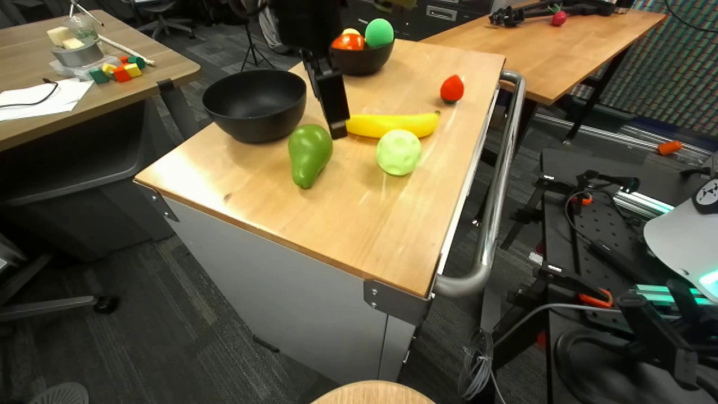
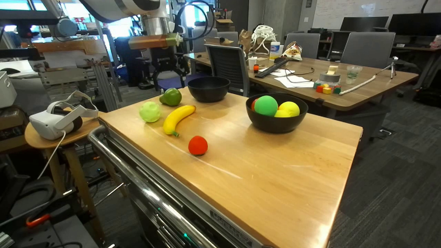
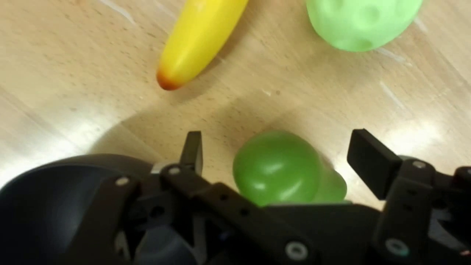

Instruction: Take the fruits out of the left and right bowl respectively and put them on the table

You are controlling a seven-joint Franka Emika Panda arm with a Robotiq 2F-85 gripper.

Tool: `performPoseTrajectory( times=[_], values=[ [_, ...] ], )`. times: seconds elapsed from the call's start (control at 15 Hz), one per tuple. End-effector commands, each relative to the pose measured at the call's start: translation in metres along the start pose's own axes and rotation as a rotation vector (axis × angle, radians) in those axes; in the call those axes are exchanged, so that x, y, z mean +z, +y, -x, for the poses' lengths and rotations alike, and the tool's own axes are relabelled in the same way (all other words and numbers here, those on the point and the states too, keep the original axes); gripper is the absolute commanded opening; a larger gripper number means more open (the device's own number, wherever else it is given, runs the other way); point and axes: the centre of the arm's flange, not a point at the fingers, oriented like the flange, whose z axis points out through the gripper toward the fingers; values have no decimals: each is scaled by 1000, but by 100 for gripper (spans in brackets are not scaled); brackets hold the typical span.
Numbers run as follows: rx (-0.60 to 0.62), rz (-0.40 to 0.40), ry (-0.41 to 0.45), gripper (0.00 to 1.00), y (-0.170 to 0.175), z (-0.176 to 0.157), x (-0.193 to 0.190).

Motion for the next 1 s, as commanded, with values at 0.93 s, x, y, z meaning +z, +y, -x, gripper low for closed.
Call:
performPoseTrajectory(
  times=[0.93],
  values=[
    [279, 108, -7, 100, 129, 90, -104]
  ],
)
